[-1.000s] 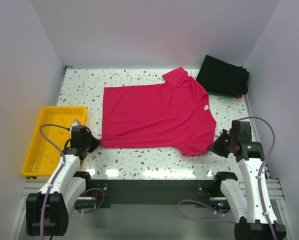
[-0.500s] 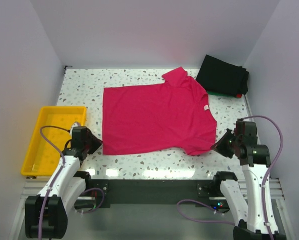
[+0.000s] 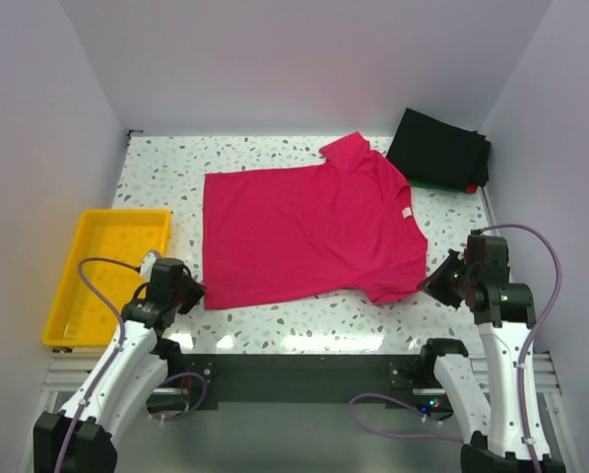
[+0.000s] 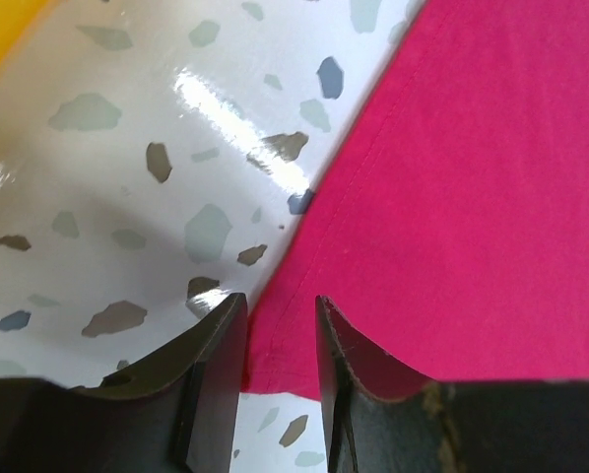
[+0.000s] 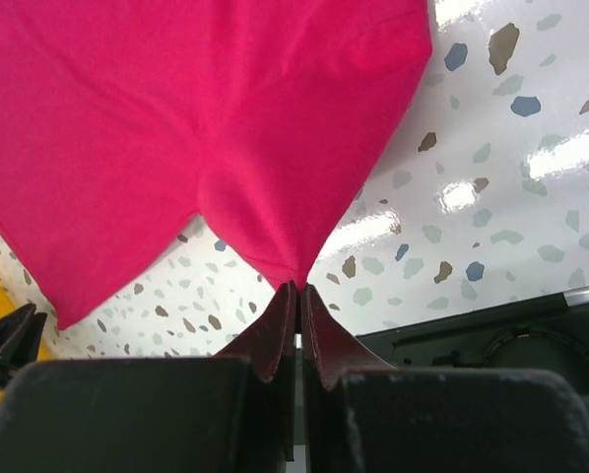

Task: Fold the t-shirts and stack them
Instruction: Fold the tshirt

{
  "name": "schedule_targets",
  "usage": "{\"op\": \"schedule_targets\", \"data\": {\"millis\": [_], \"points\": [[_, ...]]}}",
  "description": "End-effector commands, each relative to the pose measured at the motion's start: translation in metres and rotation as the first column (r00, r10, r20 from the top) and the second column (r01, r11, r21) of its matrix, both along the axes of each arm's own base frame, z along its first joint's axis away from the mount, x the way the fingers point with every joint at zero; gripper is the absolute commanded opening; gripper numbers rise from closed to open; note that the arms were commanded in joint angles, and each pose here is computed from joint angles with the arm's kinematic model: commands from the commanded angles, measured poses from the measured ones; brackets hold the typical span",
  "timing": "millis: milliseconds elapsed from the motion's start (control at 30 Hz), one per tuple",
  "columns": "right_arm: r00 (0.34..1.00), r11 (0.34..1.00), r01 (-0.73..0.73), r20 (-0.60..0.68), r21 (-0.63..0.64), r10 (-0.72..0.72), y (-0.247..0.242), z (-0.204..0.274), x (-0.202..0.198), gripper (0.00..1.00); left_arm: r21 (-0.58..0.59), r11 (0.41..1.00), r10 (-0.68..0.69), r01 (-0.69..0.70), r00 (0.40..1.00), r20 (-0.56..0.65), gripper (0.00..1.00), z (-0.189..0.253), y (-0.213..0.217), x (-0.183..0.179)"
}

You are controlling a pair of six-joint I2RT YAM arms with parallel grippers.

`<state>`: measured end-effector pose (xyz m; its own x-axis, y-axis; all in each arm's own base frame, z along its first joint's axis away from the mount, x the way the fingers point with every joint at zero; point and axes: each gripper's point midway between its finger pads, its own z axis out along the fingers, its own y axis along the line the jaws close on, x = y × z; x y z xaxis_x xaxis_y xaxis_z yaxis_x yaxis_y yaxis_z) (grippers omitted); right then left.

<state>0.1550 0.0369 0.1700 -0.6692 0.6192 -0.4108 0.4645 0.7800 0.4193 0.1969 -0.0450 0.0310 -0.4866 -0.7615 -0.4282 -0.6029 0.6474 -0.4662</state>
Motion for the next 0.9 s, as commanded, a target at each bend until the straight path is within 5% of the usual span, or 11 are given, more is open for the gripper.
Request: {"op": "schedule_targets", "data": {"millis": [0, 867], "points": [[0.999, 1.0, -0.012, 0.039, -0.01, 0.012, -0.001, 0.006, 0.01, 0.0, 0.039, 0.995, 0.094, -0.092, 0.994, -0.047, 0.39, -0.004, 0.009, -0.011], [1.0, 1.0, -0.007, 0.028, 0.008, 0.007, 0.001, -0.008, 0.027, 0.0, 0.0, 1.0, -0.019, 0.019, 0.993, -0.117, 0.37, -0.017, -0.019, -0.027]]}}
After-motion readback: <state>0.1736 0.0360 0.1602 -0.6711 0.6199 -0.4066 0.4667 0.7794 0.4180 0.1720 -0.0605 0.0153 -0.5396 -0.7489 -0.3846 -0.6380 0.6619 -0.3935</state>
